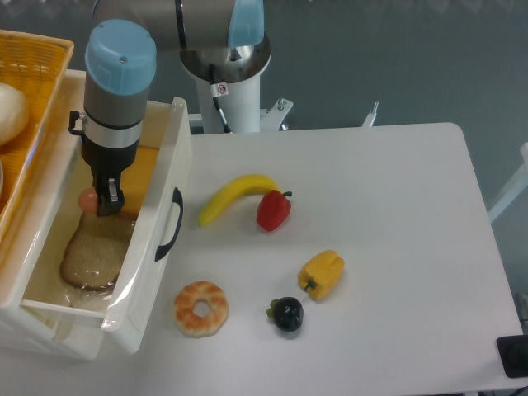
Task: Place the egg in the upper white drawer
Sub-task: 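Lower the egg into the drawer beside the bread slice, then open the gripper to release the egg onto the bread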
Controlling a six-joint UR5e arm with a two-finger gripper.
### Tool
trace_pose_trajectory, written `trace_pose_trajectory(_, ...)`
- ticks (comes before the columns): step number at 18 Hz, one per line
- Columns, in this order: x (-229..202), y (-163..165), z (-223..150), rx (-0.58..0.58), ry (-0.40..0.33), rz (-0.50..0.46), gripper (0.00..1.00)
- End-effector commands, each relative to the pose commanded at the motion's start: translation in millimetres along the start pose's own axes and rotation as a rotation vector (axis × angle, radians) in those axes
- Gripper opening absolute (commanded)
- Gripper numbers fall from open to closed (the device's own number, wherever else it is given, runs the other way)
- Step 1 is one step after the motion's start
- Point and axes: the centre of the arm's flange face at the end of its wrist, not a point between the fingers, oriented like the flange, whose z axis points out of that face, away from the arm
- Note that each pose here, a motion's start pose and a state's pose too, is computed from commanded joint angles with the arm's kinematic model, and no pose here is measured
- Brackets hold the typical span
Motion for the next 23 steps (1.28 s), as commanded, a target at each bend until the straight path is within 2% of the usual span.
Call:
trace_pose_trajectory(8,0.0,0.0,0.0,0.0,0.0,0.0,0.5)
trace_pose_trajectory(10,-0.3,-0.3,1.9,-0.001,0.003,0.0,0.57)
trace_pose_trajectory(12,-0.3,-0.3,1.9,-0.001,0.003,0.0,0.59)
trace_pose_trajectory(14,-0.6,-0.1,2.7,-0.001,0.005,0.003,0.67)
trace_pose_trajectory(19,-0.3,-0.3,1.9,-0.001,0.003,0.007,0.69)
trace_pose_trajectory(21,-0.1,-0.6,-1.6,0.001,-0.004,0.008,0.8)
trace_pose_trajectory(23,-0.4,-1.6,-6.5,0.003,-0.015,0.011,0.81)
